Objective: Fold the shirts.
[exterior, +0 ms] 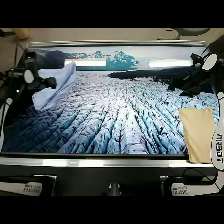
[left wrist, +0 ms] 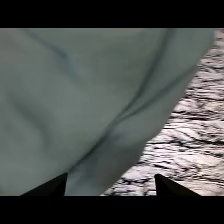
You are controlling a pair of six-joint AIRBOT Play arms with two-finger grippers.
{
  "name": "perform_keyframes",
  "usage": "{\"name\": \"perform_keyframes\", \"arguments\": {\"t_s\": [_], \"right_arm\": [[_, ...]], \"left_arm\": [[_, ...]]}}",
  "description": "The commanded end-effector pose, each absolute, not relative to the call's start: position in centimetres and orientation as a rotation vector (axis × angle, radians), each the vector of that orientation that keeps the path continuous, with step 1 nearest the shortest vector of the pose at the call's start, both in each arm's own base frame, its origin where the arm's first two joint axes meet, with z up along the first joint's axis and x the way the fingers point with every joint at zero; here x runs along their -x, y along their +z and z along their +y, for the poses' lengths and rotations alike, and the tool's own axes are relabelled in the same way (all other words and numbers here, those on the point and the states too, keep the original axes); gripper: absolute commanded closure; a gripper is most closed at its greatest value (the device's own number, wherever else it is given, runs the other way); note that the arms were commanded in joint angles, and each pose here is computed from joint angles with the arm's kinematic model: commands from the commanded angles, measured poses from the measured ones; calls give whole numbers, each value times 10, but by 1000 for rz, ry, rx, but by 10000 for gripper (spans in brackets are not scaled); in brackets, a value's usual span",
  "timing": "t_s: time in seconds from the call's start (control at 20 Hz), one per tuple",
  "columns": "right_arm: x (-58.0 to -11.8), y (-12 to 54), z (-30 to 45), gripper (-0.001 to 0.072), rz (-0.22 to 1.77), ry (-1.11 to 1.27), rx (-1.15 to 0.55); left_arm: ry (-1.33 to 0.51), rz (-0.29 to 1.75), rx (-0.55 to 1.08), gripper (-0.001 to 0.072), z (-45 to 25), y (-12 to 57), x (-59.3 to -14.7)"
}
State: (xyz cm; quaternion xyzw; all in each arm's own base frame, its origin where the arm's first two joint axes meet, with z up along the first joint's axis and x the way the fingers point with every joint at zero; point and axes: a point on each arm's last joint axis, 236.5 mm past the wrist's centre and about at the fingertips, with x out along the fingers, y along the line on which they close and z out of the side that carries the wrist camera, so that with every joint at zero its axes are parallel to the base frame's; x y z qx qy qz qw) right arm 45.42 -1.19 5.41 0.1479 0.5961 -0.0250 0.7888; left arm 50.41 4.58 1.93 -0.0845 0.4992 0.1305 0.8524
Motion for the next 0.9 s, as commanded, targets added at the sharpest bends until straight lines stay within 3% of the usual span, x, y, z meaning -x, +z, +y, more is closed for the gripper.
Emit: {"name": "perform_keyframes", "arguments": {"t_s": [0.0, 0.15, 0.4, 0.45, 0.5, 0.55, 0.6, 0.7, 0.85], "right_arm": [[-458, 55, -12, 66, 1267, -54, -319], [-459, 55, -12, 67, 1263, -54, -319], [-458, 56, -8, 67, 1268, -30, -315], [-457, 56, -7, 68, 1275, -24, -321], [-455, 56, -5, 75, 1281, -19, -325], [-454, 56, -5, 100, 1285, -18, -325], [-454, 56, -5, 109, 1286, -16, -321], [-454, 62, -5, 109, 1271, -1, -299], [-459, 91, -7, 110, 1169, 9, -274]], "left_arm": [[506, 1188, 455, 41, 124, -15, -461], [512, 1169, 627, 42, 134, -41, -455], [448, 1144, 734, 45, 102, -88, -468], [440, 1135, 729, 77, 98, -91, -472], [433, 1116, 724, 248, 96, -90, -478], [427, 1086, 722, 520, 97, -84, -484], [420, 1066, 717, 668, 98, -76, -488], [359, 992, 649, 684, 97, -38, -503], [161, 797, 424, 685, 58, 77, -519]]}}
